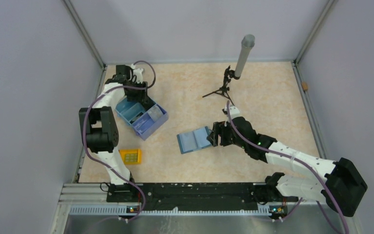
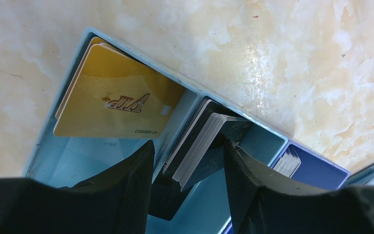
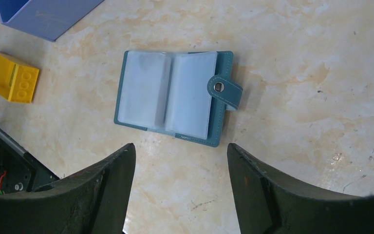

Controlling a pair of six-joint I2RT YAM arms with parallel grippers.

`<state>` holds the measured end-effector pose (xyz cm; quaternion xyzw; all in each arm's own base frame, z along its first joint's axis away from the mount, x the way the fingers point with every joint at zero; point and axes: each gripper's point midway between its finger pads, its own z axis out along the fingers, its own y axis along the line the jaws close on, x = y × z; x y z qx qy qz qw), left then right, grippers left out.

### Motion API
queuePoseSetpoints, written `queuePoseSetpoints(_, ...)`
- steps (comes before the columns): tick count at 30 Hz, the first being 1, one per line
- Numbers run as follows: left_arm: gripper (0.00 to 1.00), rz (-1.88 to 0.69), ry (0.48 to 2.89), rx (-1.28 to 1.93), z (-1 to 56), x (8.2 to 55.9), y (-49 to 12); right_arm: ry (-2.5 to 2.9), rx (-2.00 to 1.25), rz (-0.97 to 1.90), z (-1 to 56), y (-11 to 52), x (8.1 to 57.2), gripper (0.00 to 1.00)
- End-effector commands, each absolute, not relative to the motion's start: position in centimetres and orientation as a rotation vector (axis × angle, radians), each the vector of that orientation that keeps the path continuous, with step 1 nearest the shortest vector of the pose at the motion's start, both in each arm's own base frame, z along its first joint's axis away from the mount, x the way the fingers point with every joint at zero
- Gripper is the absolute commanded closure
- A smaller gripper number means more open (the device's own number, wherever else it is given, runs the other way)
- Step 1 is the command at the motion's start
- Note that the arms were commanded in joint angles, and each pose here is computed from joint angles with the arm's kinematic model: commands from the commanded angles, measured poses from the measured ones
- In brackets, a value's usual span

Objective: Put the credit cards into the card holder
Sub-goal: Pick up the credit card from the storage box.

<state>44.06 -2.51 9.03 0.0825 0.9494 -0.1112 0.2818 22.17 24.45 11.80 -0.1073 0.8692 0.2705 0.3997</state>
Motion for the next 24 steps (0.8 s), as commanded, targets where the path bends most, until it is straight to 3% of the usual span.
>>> queuePoseSetpoints(1, 0.48, -0.19, 2.482, 0.211, 10.9, 45.3, -0.9, 2.16, -0.25, 0.694, 12.7, 24.4, 22.9, 0.32)
queuePoseSetpoints(16, 0.51, -0.134, 2.453, 0.186, 12.8, 45.0, 0.2, 2.159, -0.247, 0.696, 12.9, 24.4, 22.9, 0.32)
queuePoseSetpoints(24, 0.61, -0.159, 2.443, 0.184, 13.5, 44.6, 0.2, 2.159, -0.245, 0.692, 12.9, 24.4, 22.9, 0.32)
